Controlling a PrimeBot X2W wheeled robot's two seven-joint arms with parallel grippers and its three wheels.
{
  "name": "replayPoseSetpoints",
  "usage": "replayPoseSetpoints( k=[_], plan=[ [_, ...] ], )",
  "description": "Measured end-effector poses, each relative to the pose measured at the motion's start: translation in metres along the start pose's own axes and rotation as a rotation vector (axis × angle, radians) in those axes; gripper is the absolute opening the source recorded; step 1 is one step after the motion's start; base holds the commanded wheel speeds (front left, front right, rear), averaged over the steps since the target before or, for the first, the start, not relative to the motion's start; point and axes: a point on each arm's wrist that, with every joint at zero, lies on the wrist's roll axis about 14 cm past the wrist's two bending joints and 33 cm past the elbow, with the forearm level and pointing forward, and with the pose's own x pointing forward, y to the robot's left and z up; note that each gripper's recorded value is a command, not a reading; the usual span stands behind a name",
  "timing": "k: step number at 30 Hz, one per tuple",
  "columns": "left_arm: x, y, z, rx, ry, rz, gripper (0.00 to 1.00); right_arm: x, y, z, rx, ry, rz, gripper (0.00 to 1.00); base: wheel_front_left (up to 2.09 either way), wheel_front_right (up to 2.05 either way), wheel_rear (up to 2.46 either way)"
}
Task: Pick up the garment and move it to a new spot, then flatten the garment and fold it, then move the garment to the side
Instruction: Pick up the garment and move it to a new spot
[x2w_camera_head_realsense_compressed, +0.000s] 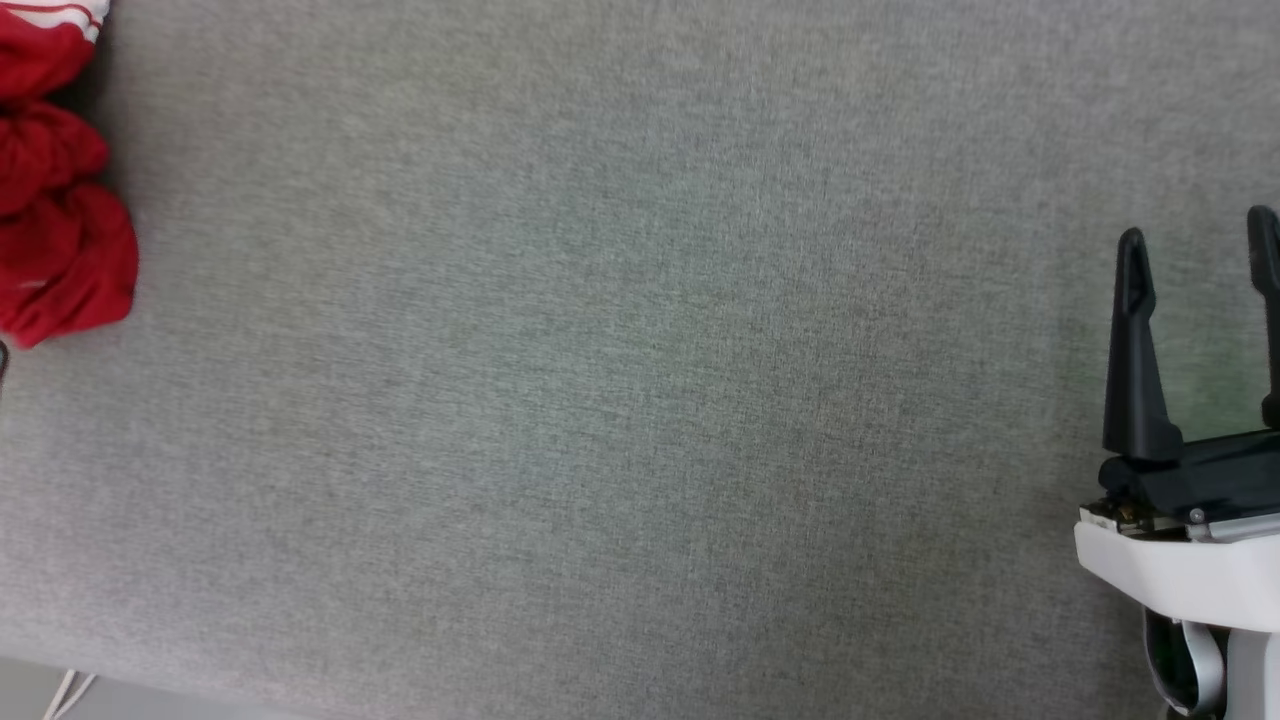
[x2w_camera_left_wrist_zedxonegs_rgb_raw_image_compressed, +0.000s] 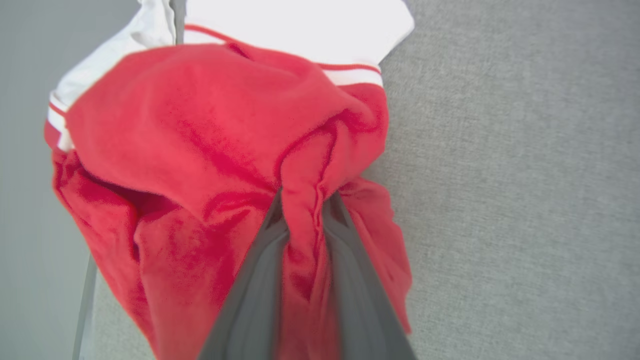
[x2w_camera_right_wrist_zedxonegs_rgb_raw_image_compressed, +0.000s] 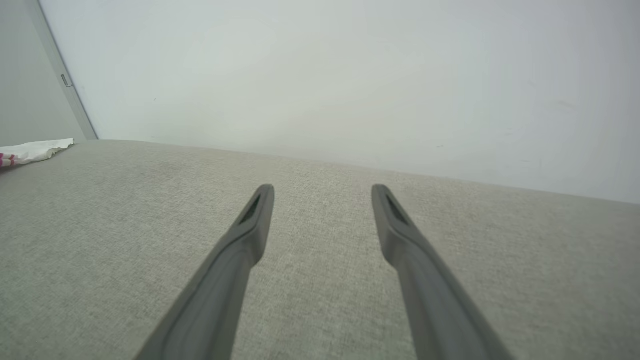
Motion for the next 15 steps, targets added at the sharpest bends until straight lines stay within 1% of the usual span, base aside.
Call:
replayPoseSetpoints(
  k=[3, 9, 15],
  plan=[
    [-0.027, -0.001, 0.029, 0.071, -0.091, 0.006, 0.0, -0.002, 0.004, 0.014, 0.017, -0.021, 0.006, 1.0, 0.0, 0.0, 0.0],
    [-0.087, -0.026, 0.082, 0.21, -0.265, -0.03, 0.0, -0.011, 0.01, 0.043, 0.036, -0.065, 0.015, 1.0, 0.0, 0.0, 0.0],
    [-0.147, -0.072, 0.119, 0.359, -0.418, -0.098, 0.0, -0.027, 0.009, 0.065, 0.047, -0.088, 0.002, 1.0, 0.0, 0.0, 0.0]
  ],
)
